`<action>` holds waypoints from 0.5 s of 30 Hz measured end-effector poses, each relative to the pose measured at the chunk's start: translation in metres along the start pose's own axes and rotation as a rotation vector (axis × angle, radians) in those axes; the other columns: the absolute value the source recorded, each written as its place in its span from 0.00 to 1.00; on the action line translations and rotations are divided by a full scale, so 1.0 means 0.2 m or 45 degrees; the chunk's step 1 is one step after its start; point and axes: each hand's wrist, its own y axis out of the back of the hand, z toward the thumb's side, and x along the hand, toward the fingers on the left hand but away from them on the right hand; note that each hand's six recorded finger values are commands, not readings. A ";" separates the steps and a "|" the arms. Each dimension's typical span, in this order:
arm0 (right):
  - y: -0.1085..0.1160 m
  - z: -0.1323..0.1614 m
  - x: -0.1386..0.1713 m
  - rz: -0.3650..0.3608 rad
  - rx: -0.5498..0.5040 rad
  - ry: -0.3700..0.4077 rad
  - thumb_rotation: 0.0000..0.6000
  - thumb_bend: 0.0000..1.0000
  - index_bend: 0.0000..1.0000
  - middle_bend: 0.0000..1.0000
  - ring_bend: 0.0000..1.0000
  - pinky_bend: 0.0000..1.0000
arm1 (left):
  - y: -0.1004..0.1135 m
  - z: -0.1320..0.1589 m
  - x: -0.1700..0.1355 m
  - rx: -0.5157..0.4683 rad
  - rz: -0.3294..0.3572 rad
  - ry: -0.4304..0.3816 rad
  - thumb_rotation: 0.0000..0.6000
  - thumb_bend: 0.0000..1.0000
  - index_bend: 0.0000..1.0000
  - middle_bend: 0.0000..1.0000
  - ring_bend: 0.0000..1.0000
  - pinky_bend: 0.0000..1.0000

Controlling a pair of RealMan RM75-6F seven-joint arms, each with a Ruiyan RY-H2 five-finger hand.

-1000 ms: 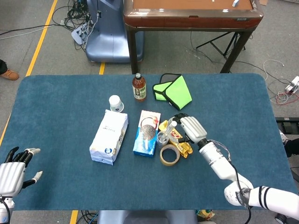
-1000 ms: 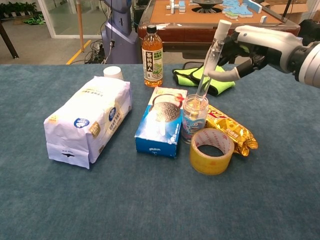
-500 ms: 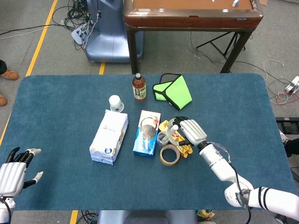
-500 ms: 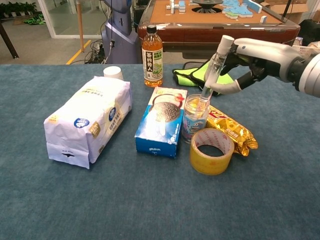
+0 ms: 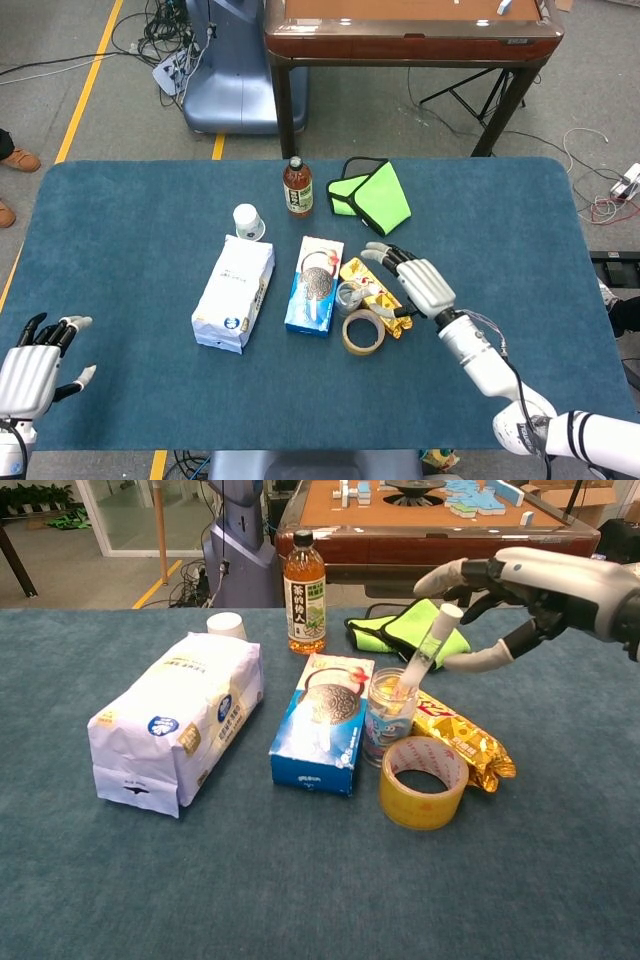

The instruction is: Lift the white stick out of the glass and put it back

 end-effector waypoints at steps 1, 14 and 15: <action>0.02 -0.01 0.01 -0.017 0.003 -0.003 1.00 0.30 0.15 0.11 0.10 0.19 | 0.00 0.00 0.00 0.001 0.001 0.000 1.00 0.24 0.25 0.25 0.30 0.08; 0.27 -0.26 0.46 -0.255 0.257 -0.251 1.00 0.32 0.18 0.21 0.10 0.19 | 0.00 0.03 0.05 0.003 0.002 -0.028 1.00 0.24 0.25 0.25 0.30 0.08; 0.28 -0.28 0.50 -0.256 0.272 -0.279 1.00 0.32 0.19 0.22 0.10 0.19 | 0.00 0.04 0.05 0.003 0.003 -0.032 1.00 0.24 0.25 0.25 0.30 0.08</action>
